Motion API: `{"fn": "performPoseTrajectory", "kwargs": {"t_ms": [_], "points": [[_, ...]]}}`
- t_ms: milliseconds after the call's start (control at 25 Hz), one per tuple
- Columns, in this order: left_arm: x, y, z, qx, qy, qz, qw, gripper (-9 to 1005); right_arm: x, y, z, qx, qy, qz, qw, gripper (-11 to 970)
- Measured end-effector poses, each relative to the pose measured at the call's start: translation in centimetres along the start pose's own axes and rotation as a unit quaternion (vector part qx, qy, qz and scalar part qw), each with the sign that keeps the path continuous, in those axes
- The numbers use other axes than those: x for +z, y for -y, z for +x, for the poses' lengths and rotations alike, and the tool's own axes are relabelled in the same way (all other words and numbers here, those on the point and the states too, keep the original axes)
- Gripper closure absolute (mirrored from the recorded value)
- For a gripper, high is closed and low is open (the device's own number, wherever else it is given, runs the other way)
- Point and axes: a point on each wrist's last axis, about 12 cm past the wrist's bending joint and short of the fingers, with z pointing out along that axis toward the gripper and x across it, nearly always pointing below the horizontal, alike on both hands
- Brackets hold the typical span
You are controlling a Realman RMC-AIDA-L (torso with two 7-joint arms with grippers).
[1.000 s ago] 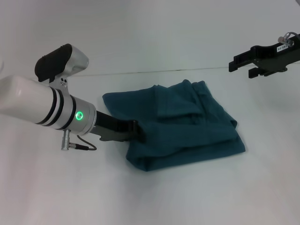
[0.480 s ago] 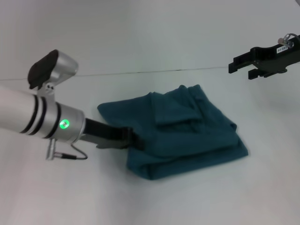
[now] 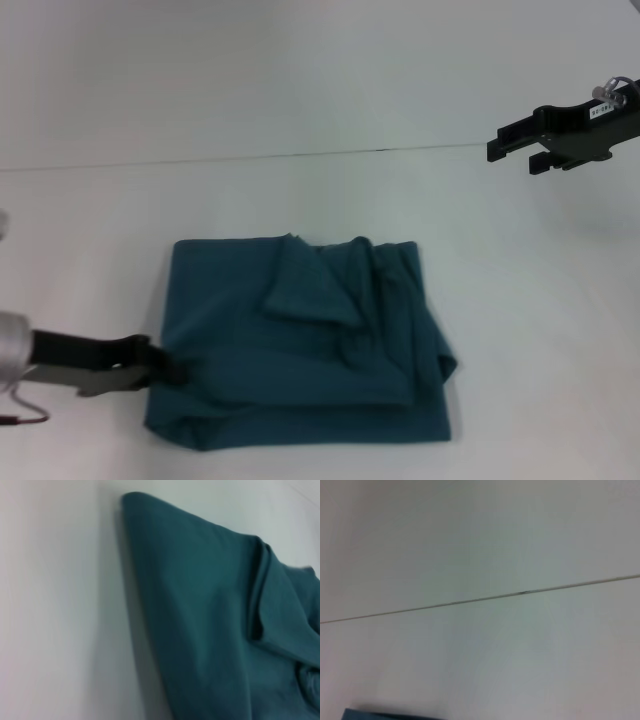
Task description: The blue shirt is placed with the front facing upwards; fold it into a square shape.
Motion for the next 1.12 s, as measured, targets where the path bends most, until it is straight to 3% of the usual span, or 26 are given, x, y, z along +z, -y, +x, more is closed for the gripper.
{"fn": "performPoseTrajectory", "kwargs": {"t_ms": [80, 280, 760, 1040, 1120], "points": [[-1.1, -1.0, 0.8, -0.015, 0.006, 0.006, 1.000, 866, 0.0, 0.0, 0.0, 0.000, 0.000, 0.000, 1.000, 217], [-2.0, -1.7, 1.4, -0.022, 0.012, 0.008, 1.000, 867, 0.1, 0.0, 0.0, -0.001, -0.001, 0.000, 1.000, 217], [-2.0, -1.5, 1.7, -0.019, -0.005, 0.015, 1.000, 868, 0.1, 0.4, 0.4, 0.004, -0.003, 0.002, 1.000, 218], [-2.6, -1.0, 1.9, 0.012, -0.061, -0.003, 0.998, 868, 0.0, 0.5, 0.4, 0.003, -0.003, 0.004, 1.000, 219], [-2.7, -0.8, 1.9, 0.022, -0.073, -0.011, 0.997, 826, 0.0, 0.5, 0.4, 0.002, -0.003, 0.004, 1.000, 219]]}}
